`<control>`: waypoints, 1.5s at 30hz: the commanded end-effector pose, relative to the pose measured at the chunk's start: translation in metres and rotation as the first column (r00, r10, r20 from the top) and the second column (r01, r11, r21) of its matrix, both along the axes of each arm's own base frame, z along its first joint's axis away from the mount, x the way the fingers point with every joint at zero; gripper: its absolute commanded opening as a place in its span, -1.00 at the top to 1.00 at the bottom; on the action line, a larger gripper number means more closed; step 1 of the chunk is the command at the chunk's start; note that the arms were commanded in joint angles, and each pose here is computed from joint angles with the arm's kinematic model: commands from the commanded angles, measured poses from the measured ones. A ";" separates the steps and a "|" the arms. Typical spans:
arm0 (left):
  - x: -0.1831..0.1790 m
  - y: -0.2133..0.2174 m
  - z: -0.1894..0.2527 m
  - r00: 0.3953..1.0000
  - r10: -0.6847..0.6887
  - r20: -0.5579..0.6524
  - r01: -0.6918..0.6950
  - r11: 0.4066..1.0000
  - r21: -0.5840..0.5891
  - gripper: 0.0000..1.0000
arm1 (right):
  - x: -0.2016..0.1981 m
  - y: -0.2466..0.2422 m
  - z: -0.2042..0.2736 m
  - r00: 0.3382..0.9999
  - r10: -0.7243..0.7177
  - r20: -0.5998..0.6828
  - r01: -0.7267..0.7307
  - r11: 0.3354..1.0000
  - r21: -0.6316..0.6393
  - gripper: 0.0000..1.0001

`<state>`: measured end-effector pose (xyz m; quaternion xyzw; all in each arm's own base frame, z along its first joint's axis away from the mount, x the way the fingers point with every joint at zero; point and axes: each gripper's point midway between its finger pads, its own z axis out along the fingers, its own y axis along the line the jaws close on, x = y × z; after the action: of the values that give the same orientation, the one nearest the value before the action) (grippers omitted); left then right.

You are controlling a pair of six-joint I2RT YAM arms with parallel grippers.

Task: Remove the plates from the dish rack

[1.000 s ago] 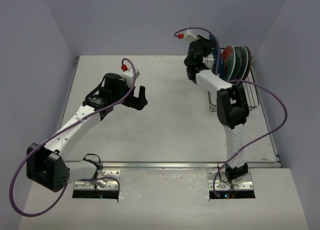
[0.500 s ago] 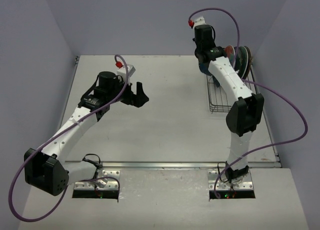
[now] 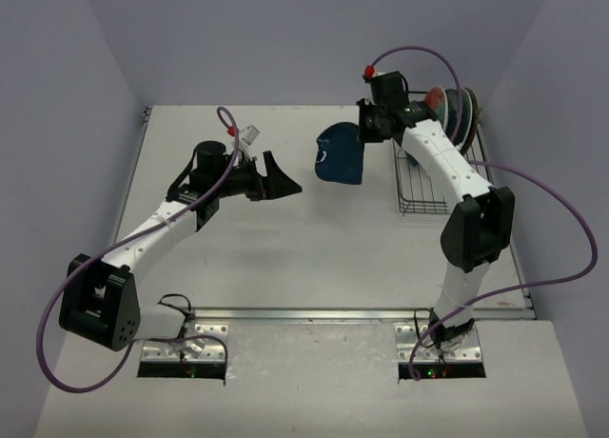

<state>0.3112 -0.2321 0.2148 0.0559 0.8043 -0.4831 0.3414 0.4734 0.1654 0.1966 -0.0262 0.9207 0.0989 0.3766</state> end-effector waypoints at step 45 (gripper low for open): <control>0.038 0.028 0.000 0.982 0.085 -0.169 -0.121 0.969 -0.217 0.82 | -0.067 0.141 0.077 0.960 0.247 0.132 -0.279 0.830 0.483 1.00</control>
<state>0.3480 -0.2043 0.1998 -0.0818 0.7830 -0.5485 0.2817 0.4036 0.2779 0.2185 -0.0268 0.8882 0.3177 0.3309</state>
